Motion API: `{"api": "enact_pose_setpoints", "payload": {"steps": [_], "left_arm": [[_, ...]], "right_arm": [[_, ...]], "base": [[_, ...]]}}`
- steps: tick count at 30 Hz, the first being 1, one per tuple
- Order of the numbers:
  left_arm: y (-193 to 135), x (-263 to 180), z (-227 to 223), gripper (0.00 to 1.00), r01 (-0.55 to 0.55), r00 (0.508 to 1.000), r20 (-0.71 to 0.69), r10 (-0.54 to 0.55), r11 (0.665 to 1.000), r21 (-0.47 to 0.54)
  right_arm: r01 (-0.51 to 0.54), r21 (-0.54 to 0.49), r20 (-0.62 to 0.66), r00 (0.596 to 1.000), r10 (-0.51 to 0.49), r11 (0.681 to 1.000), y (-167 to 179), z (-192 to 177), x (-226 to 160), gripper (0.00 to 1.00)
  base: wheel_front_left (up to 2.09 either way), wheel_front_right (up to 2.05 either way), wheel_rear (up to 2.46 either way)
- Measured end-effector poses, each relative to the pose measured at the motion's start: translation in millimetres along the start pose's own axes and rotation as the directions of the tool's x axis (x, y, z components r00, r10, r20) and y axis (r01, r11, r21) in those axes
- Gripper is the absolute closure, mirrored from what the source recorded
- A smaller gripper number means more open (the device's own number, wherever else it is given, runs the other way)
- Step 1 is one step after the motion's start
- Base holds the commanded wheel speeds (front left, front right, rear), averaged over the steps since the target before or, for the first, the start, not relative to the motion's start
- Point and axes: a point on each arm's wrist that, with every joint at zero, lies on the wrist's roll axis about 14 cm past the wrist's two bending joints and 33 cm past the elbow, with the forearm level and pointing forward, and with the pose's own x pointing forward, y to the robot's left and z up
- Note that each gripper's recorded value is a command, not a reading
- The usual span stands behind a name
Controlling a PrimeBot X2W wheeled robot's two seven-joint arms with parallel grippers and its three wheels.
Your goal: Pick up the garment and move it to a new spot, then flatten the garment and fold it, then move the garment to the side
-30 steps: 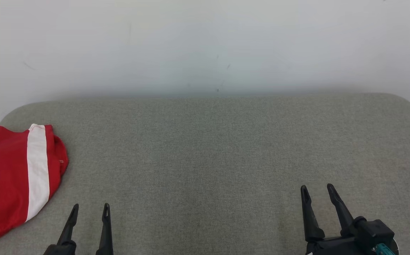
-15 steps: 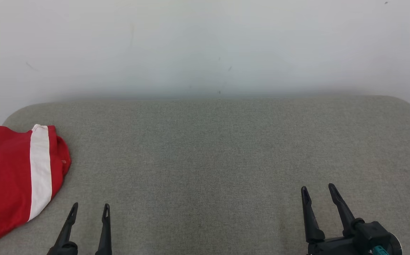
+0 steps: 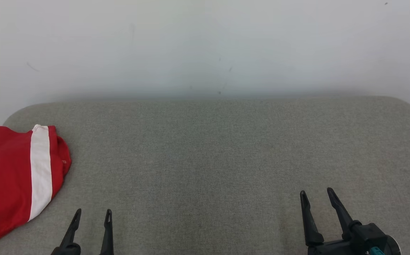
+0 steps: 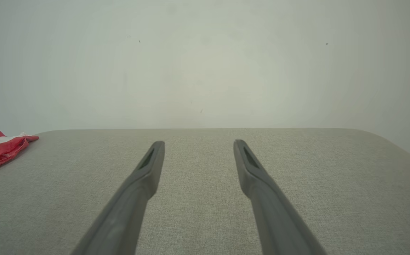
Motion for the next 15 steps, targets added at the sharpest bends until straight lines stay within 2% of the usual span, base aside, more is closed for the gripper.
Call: {"api": "enact_pose_setpoints", "payload": {"steps": [15], "left_arm": [[7.4, 0.7, 1.7, 0.00, -0.035, 0.999, 0.005, 0.035, 0.999, -0.031]], "right_arm": [[0.023, 0.016, -0.011, 1.000, -0.022, 1.000, -6.9, -3.9, 1.3, 0.00]], "base": [[0.00, 0.00, 0.00]]}}
